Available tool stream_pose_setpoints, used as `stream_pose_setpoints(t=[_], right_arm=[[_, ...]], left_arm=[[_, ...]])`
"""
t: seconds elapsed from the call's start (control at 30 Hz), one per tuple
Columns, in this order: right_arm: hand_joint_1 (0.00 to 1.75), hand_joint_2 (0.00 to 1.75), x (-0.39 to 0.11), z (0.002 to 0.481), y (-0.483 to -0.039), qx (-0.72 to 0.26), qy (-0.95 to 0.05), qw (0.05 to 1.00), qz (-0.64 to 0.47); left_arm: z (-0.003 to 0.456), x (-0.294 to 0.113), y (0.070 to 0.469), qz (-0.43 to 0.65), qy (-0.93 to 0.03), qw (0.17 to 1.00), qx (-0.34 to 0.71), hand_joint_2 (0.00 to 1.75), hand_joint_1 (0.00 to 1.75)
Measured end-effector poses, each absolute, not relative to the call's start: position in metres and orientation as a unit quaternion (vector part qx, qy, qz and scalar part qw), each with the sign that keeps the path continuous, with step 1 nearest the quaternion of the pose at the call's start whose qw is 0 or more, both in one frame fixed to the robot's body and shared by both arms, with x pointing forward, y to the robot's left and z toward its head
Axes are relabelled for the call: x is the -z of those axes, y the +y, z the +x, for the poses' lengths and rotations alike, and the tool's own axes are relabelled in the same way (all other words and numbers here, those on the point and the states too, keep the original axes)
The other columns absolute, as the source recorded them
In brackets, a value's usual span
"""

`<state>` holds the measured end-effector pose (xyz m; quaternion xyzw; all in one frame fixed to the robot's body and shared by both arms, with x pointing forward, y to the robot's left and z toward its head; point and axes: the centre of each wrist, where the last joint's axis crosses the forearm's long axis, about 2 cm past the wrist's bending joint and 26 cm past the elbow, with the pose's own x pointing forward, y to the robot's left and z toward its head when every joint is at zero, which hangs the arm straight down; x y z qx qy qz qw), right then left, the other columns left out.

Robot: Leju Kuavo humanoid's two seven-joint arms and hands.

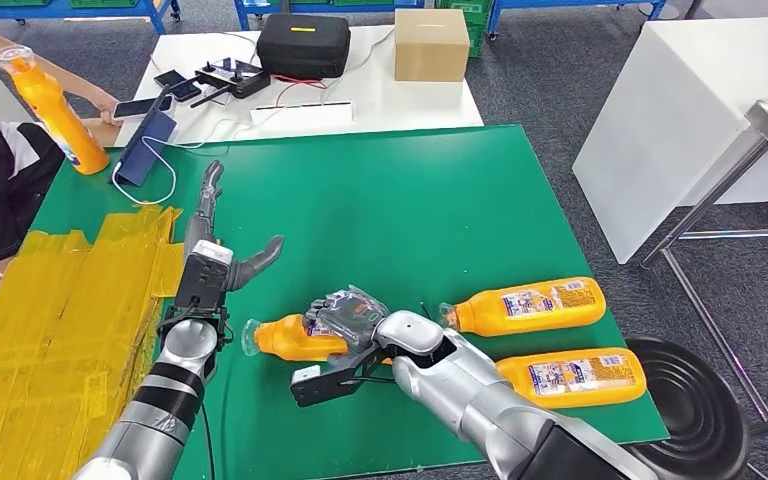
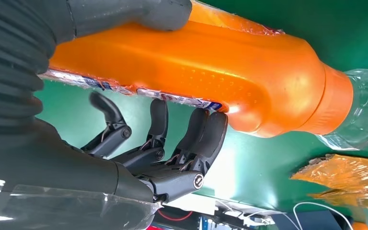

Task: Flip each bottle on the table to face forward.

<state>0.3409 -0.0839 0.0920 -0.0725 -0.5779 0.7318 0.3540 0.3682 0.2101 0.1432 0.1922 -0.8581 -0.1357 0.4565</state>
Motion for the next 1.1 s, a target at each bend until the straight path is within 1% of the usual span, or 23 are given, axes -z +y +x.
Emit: stream_pose_setpoints(t=[0.8,0.93,1.1], right_arm=[[1.73,1.75,-0.0927,0.3415,-0.0838,-0.733,-0.578,0.352,-0.073],[0.00,1.75,-0.0925,0.3413,-0.0839,-0.732,-0.578,0.354,-0.077],[0.00,1.75,-0.0860,0.3388,-0.0916,-0.710,-0.559,0.407,-0.134]], left_arm=[[0.3682,-0.1433,0.2100,0.192,-0.858,0.456,0.136,1.75,0.00],[0.3681,-0.1433,0.2100,0.194,-0.858,0.457,0.135,1.75,0.00],[0.3598,-0.1345,0.2155,0.214,-0.842,0.477,0.132,1.75,0.00]])
